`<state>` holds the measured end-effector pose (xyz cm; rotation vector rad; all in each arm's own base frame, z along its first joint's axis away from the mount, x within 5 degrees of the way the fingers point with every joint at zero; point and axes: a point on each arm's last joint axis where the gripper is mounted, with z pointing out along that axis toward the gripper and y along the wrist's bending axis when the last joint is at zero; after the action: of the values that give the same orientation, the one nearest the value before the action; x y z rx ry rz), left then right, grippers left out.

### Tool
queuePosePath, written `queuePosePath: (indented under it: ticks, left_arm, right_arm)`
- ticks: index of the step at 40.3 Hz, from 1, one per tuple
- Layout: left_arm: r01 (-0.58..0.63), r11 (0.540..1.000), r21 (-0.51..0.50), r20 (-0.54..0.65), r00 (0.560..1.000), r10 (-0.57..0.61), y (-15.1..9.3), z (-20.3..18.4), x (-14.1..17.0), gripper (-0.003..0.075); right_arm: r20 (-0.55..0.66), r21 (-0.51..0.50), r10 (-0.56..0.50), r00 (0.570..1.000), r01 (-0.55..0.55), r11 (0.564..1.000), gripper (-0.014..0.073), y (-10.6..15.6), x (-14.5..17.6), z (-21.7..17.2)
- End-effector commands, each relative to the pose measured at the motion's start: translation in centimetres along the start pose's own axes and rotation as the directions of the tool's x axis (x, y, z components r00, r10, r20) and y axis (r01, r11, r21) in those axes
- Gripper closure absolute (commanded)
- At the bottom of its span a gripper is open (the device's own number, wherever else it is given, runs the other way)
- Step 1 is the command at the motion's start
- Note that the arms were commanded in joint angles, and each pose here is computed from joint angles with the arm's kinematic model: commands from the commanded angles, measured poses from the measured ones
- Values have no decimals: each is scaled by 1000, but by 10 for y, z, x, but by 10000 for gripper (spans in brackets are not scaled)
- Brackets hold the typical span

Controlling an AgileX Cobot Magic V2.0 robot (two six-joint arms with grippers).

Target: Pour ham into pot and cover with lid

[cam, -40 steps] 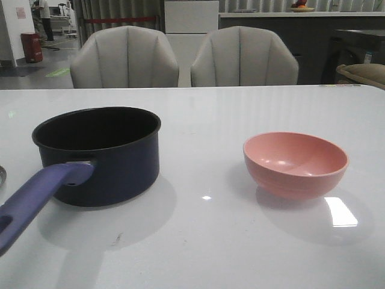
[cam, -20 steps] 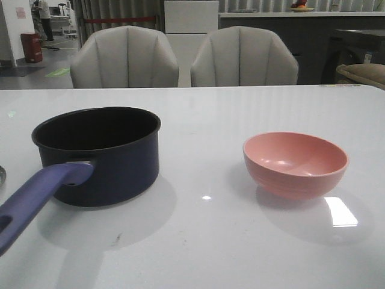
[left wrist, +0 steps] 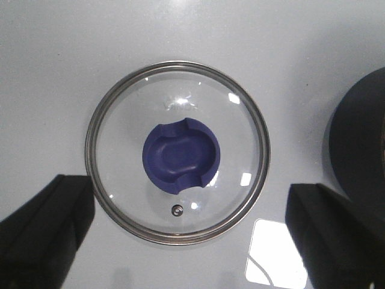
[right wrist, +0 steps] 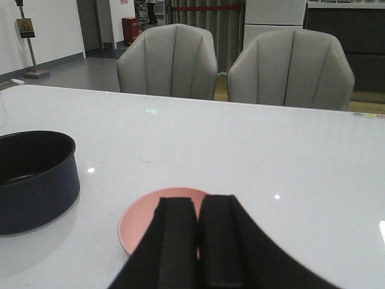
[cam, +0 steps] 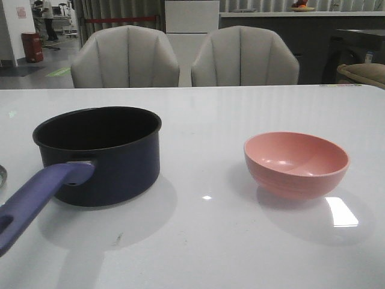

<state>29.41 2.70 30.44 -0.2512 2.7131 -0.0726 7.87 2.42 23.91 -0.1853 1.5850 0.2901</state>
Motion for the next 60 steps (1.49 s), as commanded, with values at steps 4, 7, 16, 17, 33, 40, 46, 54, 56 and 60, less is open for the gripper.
queuePosePath:
  ticks: [4, 7, 16, 17, 33, 40, 46, 54, 56, 60]
  left_arm:
    - [-32, 999, -4, 23, 999, 32, -4, 1, -9, 29]
    - [-29, 1000, -6, -7, 1000, 29, -4, 11, -10, 29]
    - [-5, 1000, -13, -93, 996, 4, -2, 43, -13, 29]
    - [-4, 1000, -14, -102, 995, 3, -2, 47, -13, 29]
    - [8, 1000, -23, -162, 987, -11, 0, 90, -16, 29]
    - [11, 1000, -27, -187, 982, -16, 1, 106, -15, 29]
    - [12, 999, -30, -206, 978, -18, 2, 116, -14, 47]
    - [11, 1000, -27, -175, 984, -16, 1, 113, -20, 252]
    - [11, 1000, -27, -174, 985, -16, 1, 113, -20, 302]
    - [11, 1000, -27, -173, 985, -16, 1, 113, -21, 378]
  right_arm:
    - [76, 29, -5, 997, 3, 1000, 446, -2, -15, 0]
    - [76, 29, -5, 997, 3, 1000, 446, -2, -15, 0]
    - [76, 29, -5, 997, 3, 1000, 446, -2, -15, 0]
    - [76, 29, -5, 997, 3, 1000, 446, -2, -15, 0]
    - [76, 29, -5, 997, 3, 1000, 446, -2, -15, 0]
    - [76, 29, -5, 997, 3, 1000, 446, -2, -15, 0]
    - [76, 29, -5, 997, 3, 1000, 446, -2, -15, 0]
    - [76, 29, -5, 997, 3, 1000, 446, -2, -15, 0]
    - [76, 29, -5, 997, 3, 1000, 446, -2, -15, 0]
    - [76, 29, -5, 997, 3, 1000, 446, -2, -15, 0]
